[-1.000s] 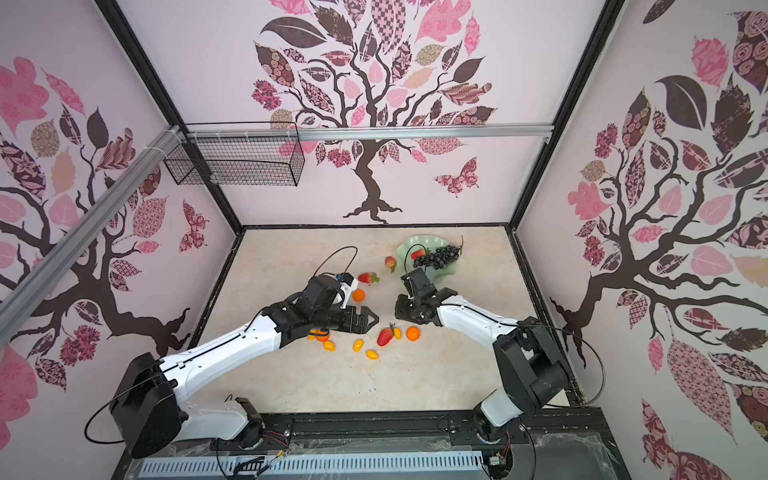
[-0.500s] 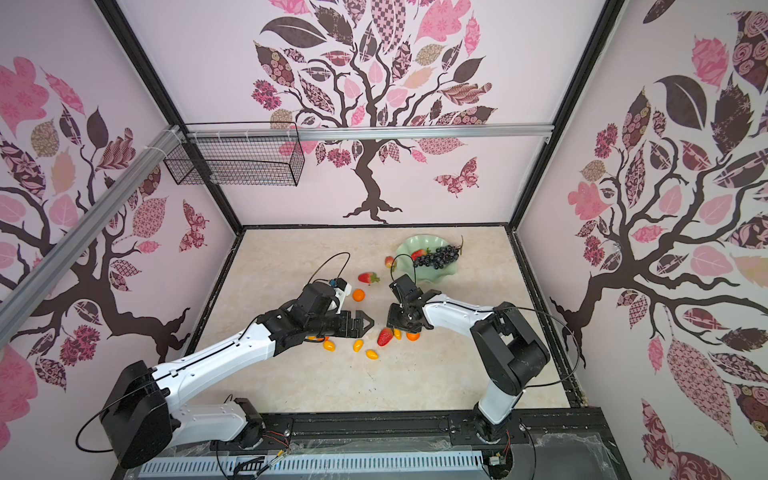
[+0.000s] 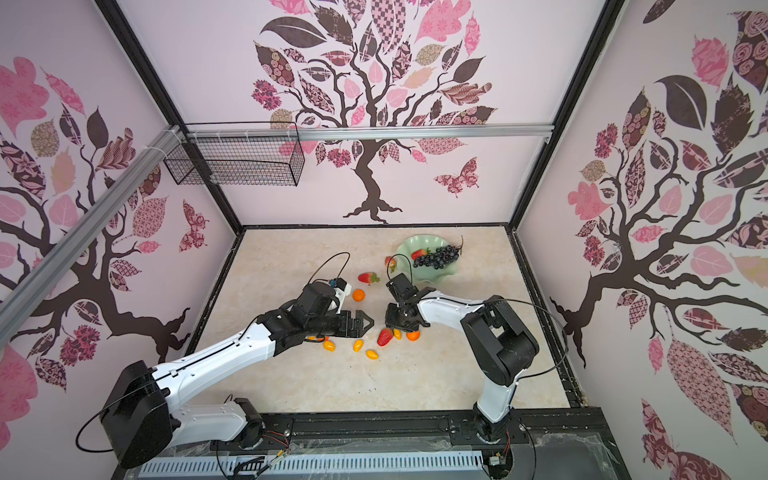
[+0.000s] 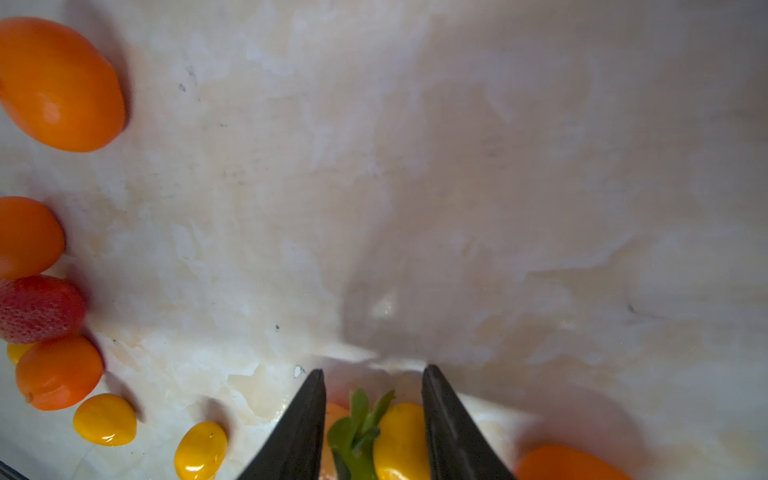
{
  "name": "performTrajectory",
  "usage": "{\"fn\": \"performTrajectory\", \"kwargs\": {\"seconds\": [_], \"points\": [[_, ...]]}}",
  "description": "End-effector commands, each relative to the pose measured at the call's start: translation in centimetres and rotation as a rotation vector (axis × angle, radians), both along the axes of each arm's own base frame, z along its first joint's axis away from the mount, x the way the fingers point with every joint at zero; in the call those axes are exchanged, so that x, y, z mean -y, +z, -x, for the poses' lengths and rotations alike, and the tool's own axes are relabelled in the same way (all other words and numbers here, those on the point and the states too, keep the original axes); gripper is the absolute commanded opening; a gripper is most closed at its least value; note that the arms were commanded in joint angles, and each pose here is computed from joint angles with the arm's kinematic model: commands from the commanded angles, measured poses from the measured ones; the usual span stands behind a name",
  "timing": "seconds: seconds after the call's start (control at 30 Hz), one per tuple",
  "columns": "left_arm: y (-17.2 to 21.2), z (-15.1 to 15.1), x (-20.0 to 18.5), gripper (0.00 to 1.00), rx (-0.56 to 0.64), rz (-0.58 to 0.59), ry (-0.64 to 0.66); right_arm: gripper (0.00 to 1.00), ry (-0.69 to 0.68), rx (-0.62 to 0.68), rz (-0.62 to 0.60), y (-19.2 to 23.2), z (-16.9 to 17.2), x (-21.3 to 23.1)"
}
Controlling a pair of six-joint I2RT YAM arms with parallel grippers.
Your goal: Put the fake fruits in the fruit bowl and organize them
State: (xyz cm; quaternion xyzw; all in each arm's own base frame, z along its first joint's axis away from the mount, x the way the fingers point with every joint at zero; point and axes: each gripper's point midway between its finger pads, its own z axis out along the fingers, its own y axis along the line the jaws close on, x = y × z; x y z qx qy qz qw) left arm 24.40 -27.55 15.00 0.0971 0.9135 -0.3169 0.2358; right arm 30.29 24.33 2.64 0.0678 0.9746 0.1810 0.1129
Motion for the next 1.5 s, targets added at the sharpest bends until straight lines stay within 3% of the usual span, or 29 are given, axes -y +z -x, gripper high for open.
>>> {"fn": "performTrajectory", "kwargs": {"seconds": [0.0,1.13,1.47], "points": [[-0.3,0.1,0.0,0.99,-0.006,-0.003,-0.002,0.4,0.019,-0.014,0.006,-0.3,-0.3,-0.5],[-1.3,0.0,0.1,0.99,-0.028,-0.012,0.008,0.11,-0.02,-0.005,-0.036,-0.5,-0.4,-0.9],[-0.7,-0.3,-0.1,0.99,-0.01,-0.023,0.018,0.07,-0.027,0.026,-0.063,1.1,-0.7,-1.1]]}}
